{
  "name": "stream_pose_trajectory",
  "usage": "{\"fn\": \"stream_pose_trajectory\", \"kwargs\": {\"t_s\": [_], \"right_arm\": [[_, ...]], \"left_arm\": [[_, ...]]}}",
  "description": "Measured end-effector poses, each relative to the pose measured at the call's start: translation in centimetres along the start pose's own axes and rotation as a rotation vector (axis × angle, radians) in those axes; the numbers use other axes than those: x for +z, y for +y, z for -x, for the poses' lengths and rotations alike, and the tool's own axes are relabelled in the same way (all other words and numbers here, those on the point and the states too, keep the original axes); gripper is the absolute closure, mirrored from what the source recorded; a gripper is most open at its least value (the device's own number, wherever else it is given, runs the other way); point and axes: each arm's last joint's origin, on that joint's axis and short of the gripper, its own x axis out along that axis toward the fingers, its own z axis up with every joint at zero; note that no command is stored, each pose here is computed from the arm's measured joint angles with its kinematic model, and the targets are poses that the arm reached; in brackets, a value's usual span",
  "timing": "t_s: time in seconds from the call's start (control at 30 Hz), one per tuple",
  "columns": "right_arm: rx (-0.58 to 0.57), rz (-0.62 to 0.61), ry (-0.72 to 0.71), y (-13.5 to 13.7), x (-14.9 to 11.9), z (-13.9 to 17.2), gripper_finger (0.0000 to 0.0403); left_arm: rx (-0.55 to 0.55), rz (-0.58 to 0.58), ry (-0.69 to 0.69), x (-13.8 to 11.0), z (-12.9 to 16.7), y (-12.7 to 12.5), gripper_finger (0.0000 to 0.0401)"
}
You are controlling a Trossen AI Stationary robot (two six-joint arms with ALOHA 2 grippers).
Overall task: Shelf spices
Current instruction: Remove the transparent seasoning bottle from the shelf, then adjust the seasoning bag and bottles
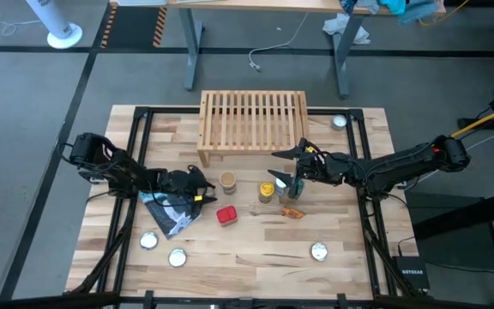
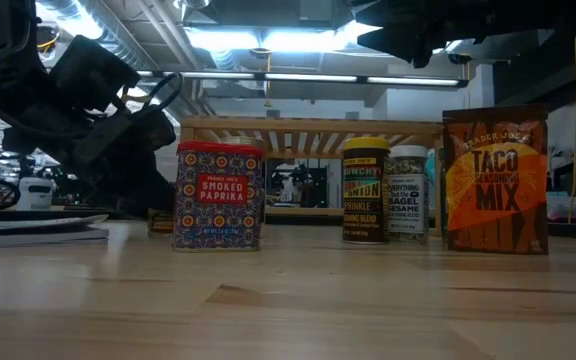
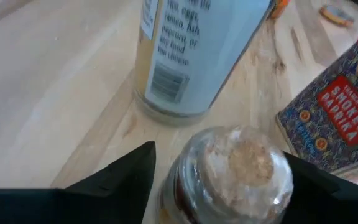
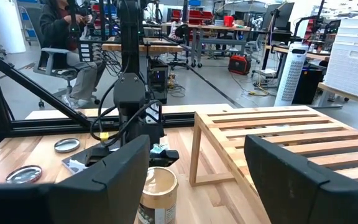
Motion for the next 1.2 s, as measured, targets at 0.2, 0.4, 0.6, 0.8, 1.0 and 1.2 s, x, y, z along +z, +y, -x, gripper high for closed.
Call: {"fn": "stream_pose_trajectory", "kwargs": {"t_s": [0.2, 0.4, 0.6, 0.8, 1.0, 1.2], "right_arm": [[0.000, -0.001, -0.002, 0.0, 0.0, 0.0, 0.0134], [-0.002, 0.037, -0.037, 0.0, 0.4, 0.0, 0.0134], [-0.006, 0.083, -0.064, 0.0, 0.6, 0.0, 0.0134], [-0.007, 0.104, -0.074, -0.1, 0.9, 0.3, 0.0134], [-0.002, 0.087, -0.134, -0.8, 2.9, 2.3, 0.0134], [0.068, 0.041, -0.091, -1.6, 4.0, 5.5, 0.0134]], "left_arm": [[-0.021, 0.013, -0.086, 1.1, 0.2, -0.1, 0.0145], [-0.033, 0.016, -0.138, 1.9, 0.7, -0.2, 0.0145], [-0.056, 0.022, -0.200, 3.0, 1.4, -0.6, 0.0145], [-0.082, -0.001, -0.279, 4.4, 2.6, -1.0, 0.0145], [-0.106, -0.029, -0.367, 6.0, 4.9, -1.4, 0.0145], [-0.123, -0.026, -0.424, 7.1, 8.1, -1.6, 0.0145]]}}
